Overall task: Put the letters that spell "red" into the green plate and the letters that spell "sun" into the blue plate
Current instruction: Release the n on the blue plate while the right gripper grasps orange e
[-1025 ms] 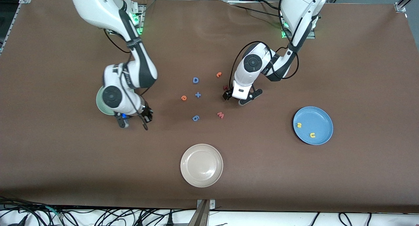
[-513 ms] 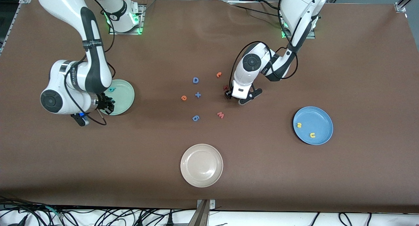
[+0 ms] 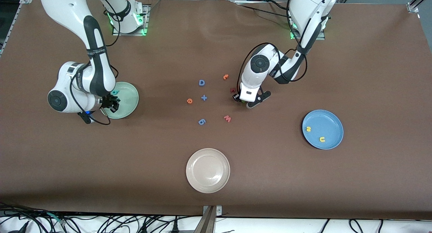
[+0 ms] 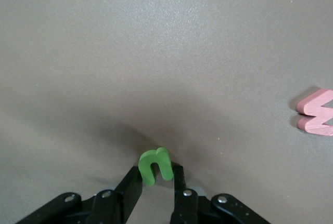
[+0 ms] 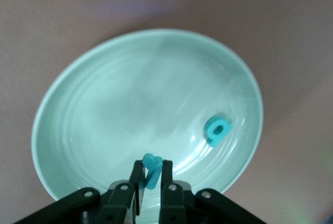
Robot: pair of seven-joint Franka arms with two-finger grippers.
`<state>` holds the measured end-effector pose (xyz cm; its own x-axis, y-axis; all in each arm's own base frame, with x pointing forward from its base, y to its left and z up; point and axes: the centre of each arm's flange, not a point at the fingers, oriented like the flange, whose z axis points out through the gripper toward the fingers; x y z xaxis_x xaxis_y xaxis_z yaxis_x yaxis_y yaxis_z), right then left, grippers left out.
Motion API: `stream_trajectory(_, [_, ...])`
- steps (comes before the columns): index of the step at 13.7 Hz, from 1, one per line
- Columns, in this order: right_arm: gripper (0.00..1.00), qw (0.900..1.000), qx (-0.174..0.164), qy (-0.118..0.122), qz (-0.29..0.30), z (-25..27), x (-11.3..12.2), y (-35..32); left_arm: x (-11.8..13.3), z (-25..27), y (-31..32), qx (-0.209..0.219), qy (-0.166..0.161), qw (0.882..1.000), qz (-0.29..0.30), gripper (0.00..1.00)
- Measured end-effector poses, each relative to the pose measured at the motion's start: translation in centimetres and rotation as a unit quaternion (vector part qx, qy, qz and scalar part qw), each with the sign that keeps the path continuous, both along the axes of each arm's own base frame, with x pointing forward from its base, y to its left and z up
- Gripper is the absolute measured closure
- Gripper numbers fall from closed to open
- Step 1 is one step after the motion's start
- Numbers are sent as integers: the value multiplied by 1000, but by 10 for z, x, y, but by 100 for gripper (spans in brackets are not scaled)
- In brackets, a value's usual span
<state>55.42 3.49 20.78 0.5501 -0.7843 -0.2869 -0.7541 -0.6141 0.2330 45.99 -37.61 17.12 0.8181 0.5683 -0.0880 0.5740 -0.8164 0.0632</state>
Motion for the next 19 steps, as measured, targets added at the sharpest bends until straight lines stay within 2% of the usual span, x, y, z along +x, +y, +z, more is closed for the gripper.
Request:
stream_trajectory(3, [84, 1000, -3, -8, -2, -17, -12, 5, 1, 1, 0, 5, -7, 1000, -11, 71])
stream_trajectory(5, [84, 1000, -5, -8, 2, -26, -19, 9, 10, 2, 8, 15, -8, 1000, -13, 73])
stream_trajectory(6, [79, 1000, -5, -8, 3, -27, -20, 10, 19, 5, 17, 28, 3, 1000, -15, 73])
stream_trajectory(10, [39, 1000, -4, -15, 2, -24, -18, 11, 86, 45, 64, 58, 42, 997, -40, 73])
stream_trajectory(13, [7, 999, -7, -27, -23, -9, -9, 33, 142, 82, 140, 61, 71, 992, -84, 73])
stream_trajectory(14, [0, 999, -11, -34, -39, -1, -5, 56, 155, 88, 169, 58, 78, 990, -103, 73])
stream_trajectory(16, [0, 996, -21, -51, -71, 18, 2, 119, 175, 91, 238, 45, 80, 987, -133, 73])
stream_trajectory(19, [1, 992, -24, -69, -98, 35, -2, 200, 188, 83, 333, 26, 83, 983, -160, 73])
